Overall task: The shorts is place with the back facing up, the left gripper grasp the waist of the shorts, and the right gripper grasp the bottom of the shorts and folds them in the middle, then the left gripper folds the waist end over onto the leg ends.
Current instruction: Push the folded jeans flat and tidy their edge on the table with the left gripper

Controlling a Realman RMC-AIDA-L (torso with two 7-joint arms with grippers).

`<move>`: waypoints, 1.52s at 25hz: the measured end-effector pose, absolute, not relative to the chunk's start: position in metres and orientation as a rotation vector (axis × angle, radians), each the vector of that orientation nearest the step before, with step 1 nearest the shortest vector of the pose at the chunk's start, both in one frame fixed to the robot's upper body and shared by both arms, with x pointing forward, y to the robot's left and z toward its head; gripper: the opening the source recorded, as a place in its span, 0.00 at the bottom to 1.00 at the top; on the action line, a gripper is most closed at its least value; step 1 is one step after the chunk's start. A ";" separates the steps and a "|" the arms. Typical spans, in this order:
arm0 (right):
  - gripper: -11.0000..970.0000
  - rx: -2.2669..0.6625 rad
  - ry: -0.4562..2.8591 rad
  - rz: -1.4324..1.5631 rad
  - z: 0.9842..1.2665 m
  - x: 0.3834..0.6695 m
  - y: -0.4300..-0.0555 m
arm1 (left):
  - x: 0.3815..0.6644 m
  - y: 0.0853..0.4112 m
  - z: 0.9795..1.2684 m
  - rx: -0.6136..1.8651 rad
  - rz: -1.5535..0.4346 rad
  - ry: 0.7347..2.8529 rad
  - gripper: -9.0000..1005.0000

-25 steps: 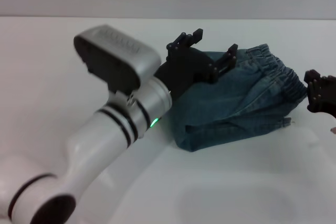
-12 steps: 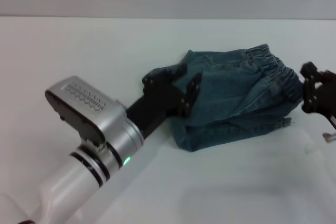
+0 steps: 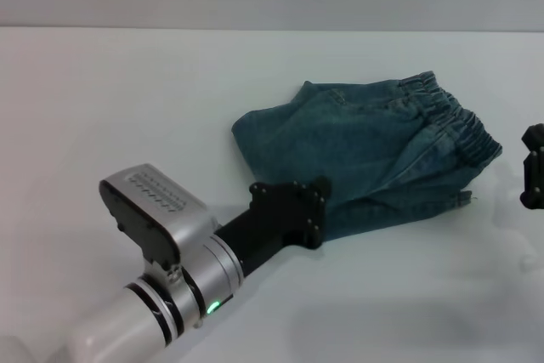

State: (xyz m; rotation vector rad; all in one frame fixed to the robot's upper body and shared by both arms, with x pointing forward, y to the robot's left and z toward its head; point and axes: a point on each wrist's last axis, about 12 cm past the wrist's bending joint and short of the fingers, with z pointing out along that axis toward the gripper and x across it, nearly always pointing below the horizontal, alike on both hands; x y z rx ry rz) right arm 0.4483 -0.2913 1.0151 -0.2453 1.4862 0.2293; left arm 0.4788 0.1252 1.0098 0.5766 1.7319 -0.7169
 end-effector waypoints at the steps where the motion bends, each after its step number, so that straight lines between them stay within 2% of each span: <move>1: 0.01 -0.247 1.487 0.231 1.015 0.448 -0.291 | 0.479 0.125 1.009 0.581 -0.715 1.743 0.05; 10: 0.01 -0.243 1.491 0.234 1.014 0.446 -0.291 | 0.498 0.126 1.002 0.565 -0.716 1.869 0.01; 29: 0.01 -0.199 1.501 0.224 1.012 0.438 -0.297 | 0.548 0.138 1.019 0.557 -0.604 1.830 0.04; 32: 0.01 -0.197 1.501 0.225 1.012 0.438 -0.297 | 0.545 0.135 1.024 0.545 -0.635 1.797 0.05; 38: 0.01 -0.213 1.499 0.240 1.012 0.440 -0.293 | 0.513 0.135 1.028 0.477 -0.689 1.724 0.06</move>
